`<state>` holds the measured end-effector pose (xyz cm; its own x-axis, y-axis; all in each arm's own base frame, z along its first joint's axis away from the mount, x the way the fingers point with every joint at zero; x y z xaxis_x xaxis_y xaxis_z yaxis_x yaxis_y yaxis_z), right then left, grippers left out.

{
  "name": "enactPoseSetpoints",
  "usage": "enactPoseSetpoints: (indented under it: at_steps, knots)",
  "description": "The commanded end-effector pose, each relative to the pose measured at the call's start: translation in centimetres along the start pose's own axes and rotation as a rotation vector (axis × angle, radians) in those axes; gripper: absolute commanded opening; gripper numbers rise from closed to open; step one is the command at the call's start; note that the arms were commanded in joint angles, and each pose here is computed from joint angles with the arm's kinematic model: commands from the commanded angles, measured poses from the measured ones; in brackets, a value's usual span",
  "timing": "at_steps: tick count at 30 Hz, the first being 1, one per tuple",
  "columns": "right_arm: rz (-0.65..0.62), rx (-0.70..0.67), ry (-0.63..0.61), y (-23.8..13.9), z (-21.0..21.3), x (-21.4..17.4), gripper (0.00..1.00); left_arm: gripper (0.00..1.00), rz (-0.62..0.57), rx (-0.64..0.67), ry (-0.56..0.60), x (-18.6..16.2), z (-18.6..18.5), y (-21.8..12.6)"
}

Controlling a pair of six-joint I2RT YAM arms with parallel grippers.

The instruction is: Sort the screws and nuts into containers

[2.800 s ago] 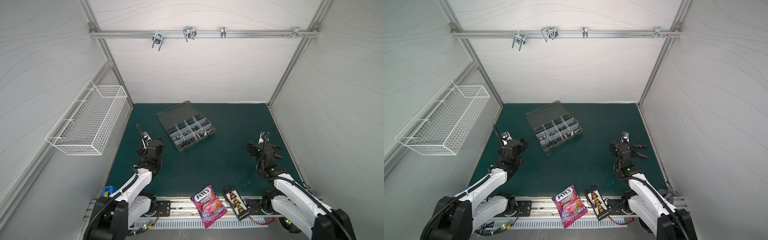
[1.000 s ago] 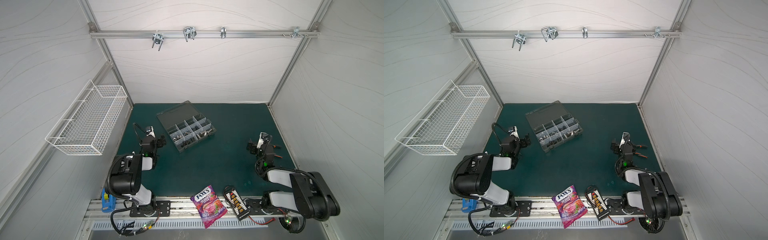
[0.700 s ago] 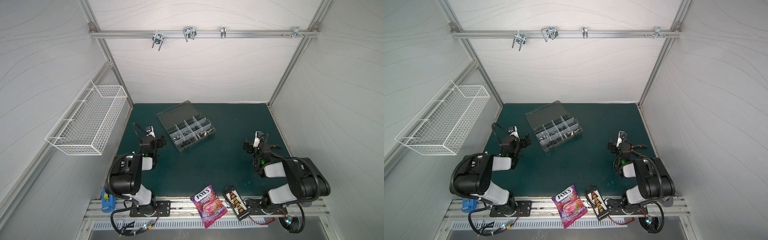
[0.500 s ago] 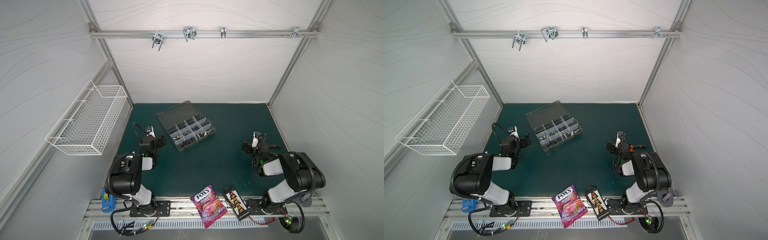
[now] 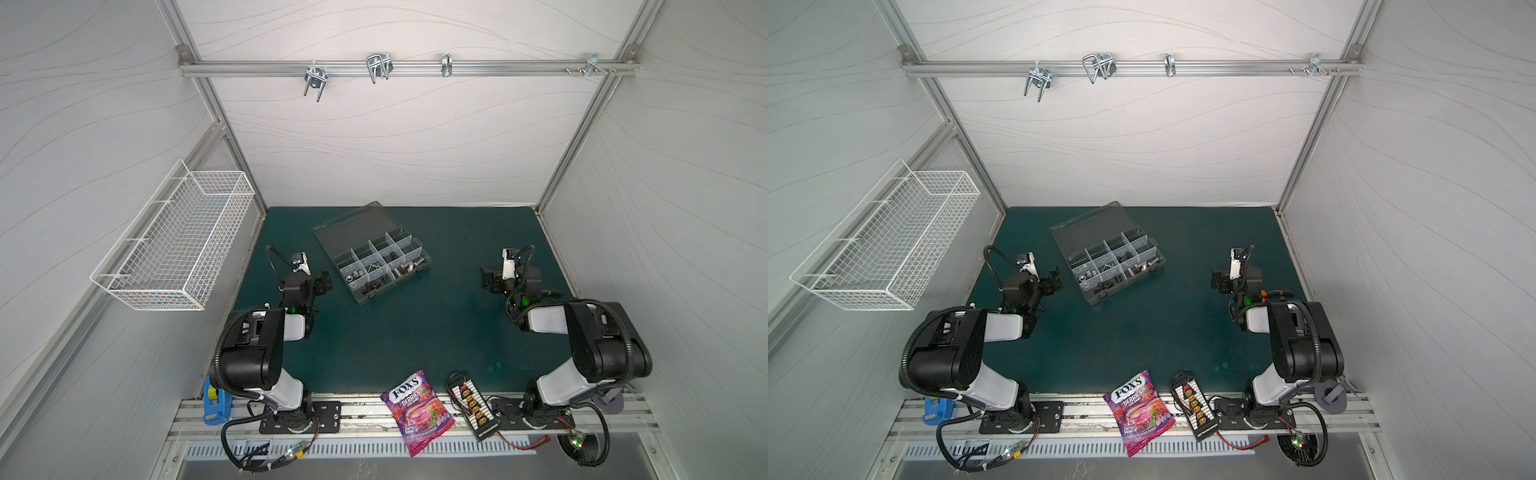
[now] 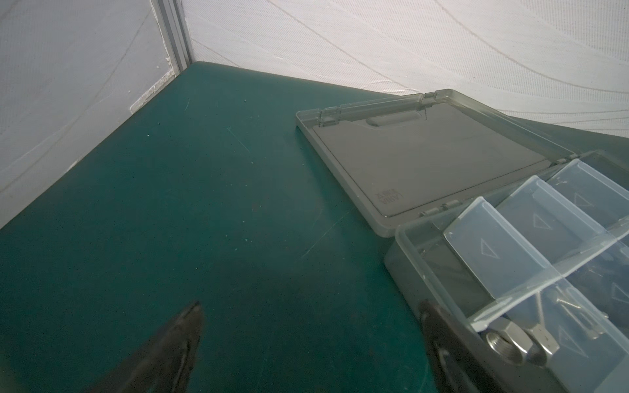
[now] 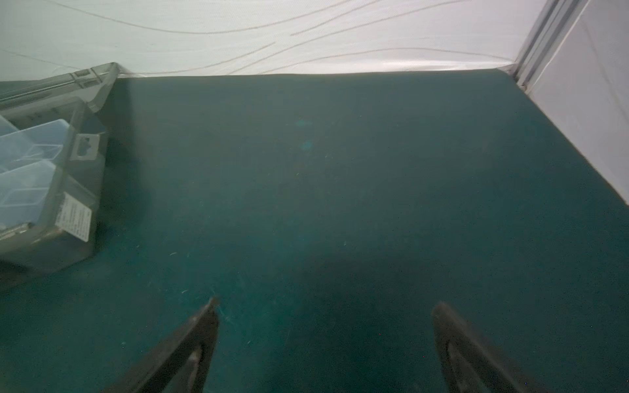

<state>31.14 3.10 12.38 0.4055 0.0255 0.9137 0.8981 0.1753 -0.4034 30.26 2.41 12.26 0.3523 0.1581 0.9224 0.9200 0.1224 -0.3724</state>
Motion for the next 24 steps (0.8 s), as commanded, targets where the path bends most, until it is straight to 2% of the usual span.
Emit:
enactPoseSetpoints:
  at_steps: [1, 24]
  knots:
    - [0.018, 0.070, -0.019, 0.22, 0.25, 0.02, 0.99, 1.00, -0.027, -0.007, 0.004, 0.64, -0.01, 0.05]
    - [0.018, 0.070, -0.020, 0.20, 0.26, 0.04, 0.99, 1.00, -0.021, -0.017, 0.010, 0.61, -0.09, 0.12]
Point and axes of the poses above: each gripper's point midway between its finger pads, its own y axis out along the fingers, its own z axis along the line the jaws close on, x = y × z, the point moved 10 cm from there along -y, back along the fingers
